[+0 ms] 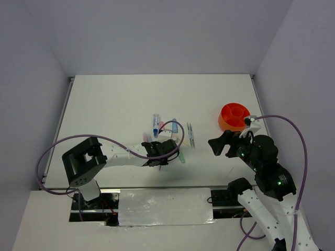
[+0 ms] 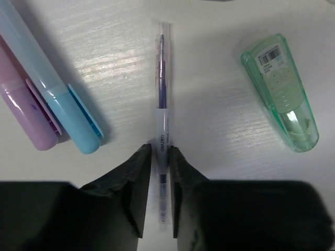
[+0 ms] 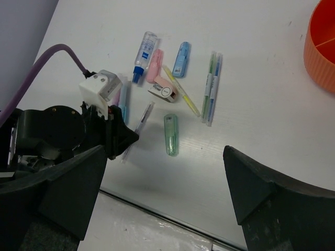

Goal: Sort the stationery into containers
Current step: Pick up the pen from the center of the board.

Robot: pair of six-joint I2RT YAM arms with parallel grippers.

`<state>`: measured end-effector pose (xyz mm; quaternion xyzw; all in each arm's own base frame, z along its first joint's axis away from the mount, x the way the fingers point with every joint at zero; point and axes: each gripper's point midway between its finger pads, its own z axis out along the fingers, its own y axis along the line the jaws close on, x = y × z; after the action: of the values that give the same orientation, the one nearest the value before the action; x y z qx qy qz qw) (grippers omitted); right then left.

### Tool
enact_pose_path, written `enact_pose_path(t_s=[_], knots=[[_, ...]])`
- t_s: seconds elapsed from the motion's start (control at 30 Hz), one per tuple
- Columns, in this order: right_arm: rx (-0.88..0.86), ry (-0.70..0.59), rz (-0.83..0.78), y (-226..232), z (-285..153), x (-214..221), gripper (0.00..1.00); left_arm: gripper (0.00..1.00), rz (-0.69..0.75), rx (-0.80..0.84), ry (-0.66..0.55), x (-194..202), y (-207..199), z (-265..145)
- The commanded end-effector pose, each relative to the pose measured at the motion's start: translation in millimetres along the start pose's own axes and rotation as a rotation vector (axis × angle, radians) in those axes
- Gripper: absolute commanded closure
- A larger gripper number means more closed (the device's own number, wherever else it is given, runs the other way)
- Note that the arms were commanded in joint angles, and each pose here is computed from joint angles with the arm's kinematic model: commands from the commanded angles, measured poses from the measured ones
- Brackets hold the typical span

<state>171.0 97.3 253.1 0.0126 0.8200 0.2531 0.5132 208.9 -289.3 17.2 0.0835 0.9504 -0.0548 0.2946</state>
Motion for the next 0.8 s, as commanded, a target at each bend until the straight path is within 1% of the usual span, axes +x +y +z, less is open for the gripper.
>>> enact_pose_path(t_s=[0.0, 0.07, 0.1, 0.17, 0.27, 0.3, 0.33, 0.4, 0.43, 0.5, 0.53, 0.57, 0.67, 0.77], knots=[[-0.036, -0.030, -0.007, 8.6, 3.3, -11.1, 0.00, 0.69, -0.010, -0.006, 0.080, 31.6, 8.3, 4.8], [-0.043, -0.030, -0.005, 10.0, 2.9, -11.6, 0.00, 0.76, -0.016, 0.011, 0.102, 44.4, 10.7, 7.7], [-0.052, -0.031, -0.002, 11.3, 3.8, -11.2, 0.00, 0.87, -0.009, 0.019, 0.119, 53.4, 11.3, 6.6], [-0.063, -0.027, 0.005, 12.6, 5.8, -9.5, 0.00, 1.00, -0.013, 0.019, 0.121, 57.8, 10.9, 2.7], [-0.108, 0.007, 0.035, 17.8, 17.6, 1.8, 0.00, 1.00, -0.008, 0.048, 0.094, 57.0, 2.3, -9.2], [-0.109, 0.040, 0.062, 15.4, 26.3, 13.0, 0.00, 1.00, -0.008, 0.065, 0.080, 54.4, -2.0, -13.8], [-0.127, 0.034, 0.075, 17.9, 31.7, 12.6, 0.00, 1.00, 0.003, 0.087, 0.055, 51.3, -9.8, -20.4], [-0.115, 0.080, 0.141, 12.6, 45.8, 29.8, 0.00, 1.00, -0.002, 0.120, 0.002, 38.0, -19.4, -36.1], [-0.123, 0.061, 0.162, 14.0, 51.0, 27.0, 0.00, 1.00, -0.008, 0.120, -0.058, 28.1, -27.6, -46.7], [-0.109, 0.102, 0.238, 9.2, 63.2, 43.8, 0.00, 1.00, -0.013, 0.144, -0.127, 13.8, -37.5, -65.3], [-0.132, 0.086, 0.252, 12.5, 67.5, 41.3, 0.00, 1.00, -0.008, 0.167, -0.155, 9.3, -47.5, -76.5], [-0.137, 0.107, 0.291, 11.8, 71.9, 50.4, 0.01, 1.00, -0.020, 0.175, -0.196, 0.0, -49.9, -84.7], [-0.161, 0.110, 0.347, 14.9, 78.6, 59.3, 0.02, 1.00, -0.040, 0.249, -0.269, -15.5, -65.9, -105.3], [-0.221, 0.104, 0.361, 26.0, 78.8, 64.5, 0.03, 1.00, -0.052, 0.316, -0.312, -24.7, -78.5, -117.9]])
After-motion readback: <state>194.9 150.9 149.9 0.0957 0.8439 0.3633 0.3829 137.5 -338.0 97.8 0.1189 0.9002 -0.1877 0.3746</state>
